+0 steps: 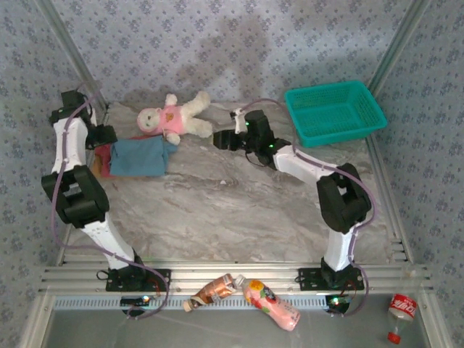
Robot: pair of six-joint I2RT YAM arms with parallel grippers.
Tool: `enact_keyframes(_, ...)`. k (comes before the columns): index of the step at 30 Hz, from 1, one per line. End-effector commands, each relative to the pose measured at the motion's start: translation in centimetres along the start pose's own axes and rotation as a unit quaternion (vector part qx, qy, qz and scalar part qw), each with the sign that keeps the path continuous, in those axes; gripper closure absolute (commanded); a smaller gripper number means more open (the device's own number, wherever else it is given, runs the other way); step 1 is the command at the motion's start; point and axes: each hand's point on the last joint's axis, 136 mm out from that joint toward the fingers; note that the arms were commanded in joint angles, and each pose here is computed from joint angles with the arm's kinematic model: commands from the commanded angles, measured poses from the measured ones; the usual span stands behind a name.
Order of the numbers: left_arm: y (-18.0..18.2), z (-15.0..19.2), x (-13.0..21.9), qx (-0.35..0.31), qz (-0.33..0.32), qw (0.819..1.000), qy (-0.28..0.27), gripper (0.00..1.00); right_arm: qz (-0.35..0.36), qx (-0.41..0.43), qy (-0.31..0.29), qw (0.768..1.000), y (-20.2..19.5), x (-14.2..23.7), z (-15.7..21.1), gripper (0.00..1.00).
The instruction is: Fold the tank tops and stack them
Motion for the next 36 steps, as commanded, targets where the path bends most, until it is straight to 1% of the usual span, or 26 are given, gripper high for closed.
enact_keyframes(1, -2.0, 2.4, 3.0, 0.020, 0.060, 0.998, 0.018, 0.19, 0.016, -0.005, 0.029, 0.999, -0.8, 2.1, 2.2, 0.41)
enact_keyframes(3, -2.9, 3.7, 3.4, 0.016, 0.072, 0.997, 0.021, 0.18, 0.036, -0.004, 0.028, 0.999, -1.4, 3.5, 2.4, 0.39)
enact_keyframes(4, -3.3, 4.4, 3.4, 0.006, 0.069, 0.997, 0.020, 0.18, 0.050, -0.008, 0.040, 0.998, -2.1, 4.3, 3.6, 0.38)
enact_keyframes(7, -4.5, 6.4, 2.8, -0.037, 0.047, 0.998, 0.031, 0.18, 0.073, -0.006, 0.054, 0.996, -2.8, 6.7, 4.7, 0.36)
enact_keyframes(8, -4.9, 7.0, 2.5, -0.040, 0.048, 0.997, 0.036, 0.18, 0.081, -0.007, 0.059, 0.995, -3.0, 7.6, 5.1, 0.35)
enact_keyframes(10, -6.7, 8.0, 2.2, -0.055, 0.066, 0.995, 0.043, 0.18, 0.096, -0.009, 0.065, 0.993, -3.6, 9.2, 5.8, 0.33)
enact_keyframes(14, -11.1, 10.1, 1.7, -0.107, 0.091, 0.989, 0.045, 0.18, 0.131, -0.020, 0.071, 0.989, -4.7, 12.3, 7.7, 0.29)
enact_keyframes(18, -13.2, 10.9, -0.2, -0.128, 0.087, 0.987, 0.050, 0.20, 0.158, -0.028, 0.078, 0.984, -5.8, 14.7, 9.2, 0.28)
enact_keyframes(20, -14.1, 11.1, -1.5, -0.158, 0.063, 0.985, 0.039, 0.21, 0.169, -0.029, 0.082, 0.982, -6.2, 15.6, 9.8, 0.28)
enact_keyframes(22, -14.9, 11.5, -2.6, -0.184, 0.043, 0.981, 0.040, 0.21, 0.177, -0.032, 0.083, 0.980, -6.6, 16.3, 10.2, 0.28)
enact_keyframes(27, -15.7, 11.6, -5.5, -0.248, -0.050, 0.967, 0.021, 0.21, 0.192, -0.039, 0.081, 0.977, -7.3, 17.5, 10.7, 0.28)
enact_keyframes(31, -15.9, 10.7, -7.2, -0.292, -0.131, 0.947, -0.002, 0.21, 0.200, -0.043, 0.076, 0.976, -7.6, 18.1, 10.9, 0.28)
enact_keyframes(36, -14.6, 10.0, -8.8, -0.330, -0.245, 0.912, -0.017, 0.23, 0.206, -0.049, 0.070, 0.975, -7.8, 18.6, 11.0, 0.28)
Point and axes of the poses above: each hand's point on the last joint's axis, 136 mm out from that joint toward the fingers, its own x axis back along the fingers, its own y axis along the line the jaws close on, z = x × y, and after that the axes turned 9 degrees about x, right-handed
